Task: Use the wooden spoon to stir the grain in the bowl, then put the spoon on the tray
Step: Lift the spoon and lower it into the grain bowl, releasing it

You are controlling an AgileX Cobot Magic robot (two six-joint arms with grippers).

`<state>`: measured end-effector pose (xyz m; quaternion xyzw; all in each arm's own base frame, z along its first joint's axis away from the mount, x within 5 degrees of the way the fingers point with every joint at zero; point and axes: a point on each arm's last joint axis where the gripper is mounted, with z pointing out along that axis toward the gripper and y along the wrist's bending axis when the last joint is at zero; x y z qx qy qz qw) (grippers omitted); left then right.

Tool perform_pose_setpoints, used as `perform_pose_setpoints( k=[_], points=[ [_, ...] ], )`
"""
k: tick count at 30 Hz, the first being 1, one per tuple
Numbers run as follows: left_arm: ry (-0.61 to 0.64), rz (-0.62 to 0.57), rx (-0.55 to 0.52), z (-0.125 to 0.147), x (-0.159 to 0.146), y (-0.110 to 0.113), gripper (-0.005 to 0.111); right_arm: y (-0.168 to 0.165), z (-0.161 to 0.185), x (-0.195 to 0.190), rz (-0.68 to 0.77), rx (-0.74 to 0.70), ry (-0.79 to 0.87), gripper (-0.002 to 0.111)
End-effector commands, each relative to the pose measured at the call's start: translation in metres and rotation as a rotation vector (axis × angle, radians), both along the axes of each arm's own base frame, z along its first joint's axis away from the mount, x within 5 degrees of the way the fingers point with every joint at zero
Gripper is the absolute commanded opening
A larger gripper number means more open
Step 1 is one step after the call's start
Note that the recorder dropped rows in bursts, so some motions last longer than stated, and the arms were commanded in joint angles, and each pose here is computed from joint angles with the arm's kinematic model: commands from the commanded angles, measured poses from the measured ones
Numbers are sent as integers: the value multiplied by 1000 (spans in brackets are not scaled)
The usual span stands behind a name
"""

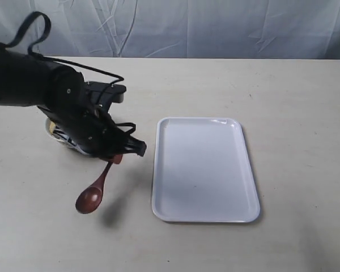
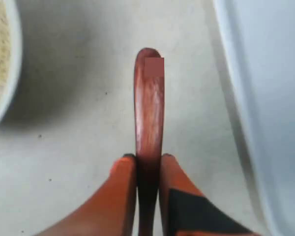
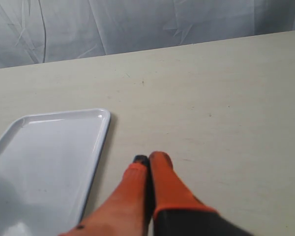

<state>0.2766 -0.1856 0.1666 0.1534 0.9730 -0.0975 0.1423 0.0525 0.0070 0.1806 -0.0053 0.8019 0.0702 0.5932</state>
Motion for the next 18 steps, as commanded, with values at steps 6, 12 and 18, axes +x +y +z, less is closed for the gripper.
perform_pose_setpoints(
  k=[6, 12, 18],
  points=[
    [-329, 69, -194, 85, 12, 14, 0, 0, 0, 0, -5, 0, -14, 2],
    [-385, 354, -320, 94, 41, 59, 0, 0, 0, 0, -5, 0, -14, 2],
    [-456, 646, -473, 103, 62, 99, 0, 0, 0, 0, -5, 0, -15, 2]
  ],
)
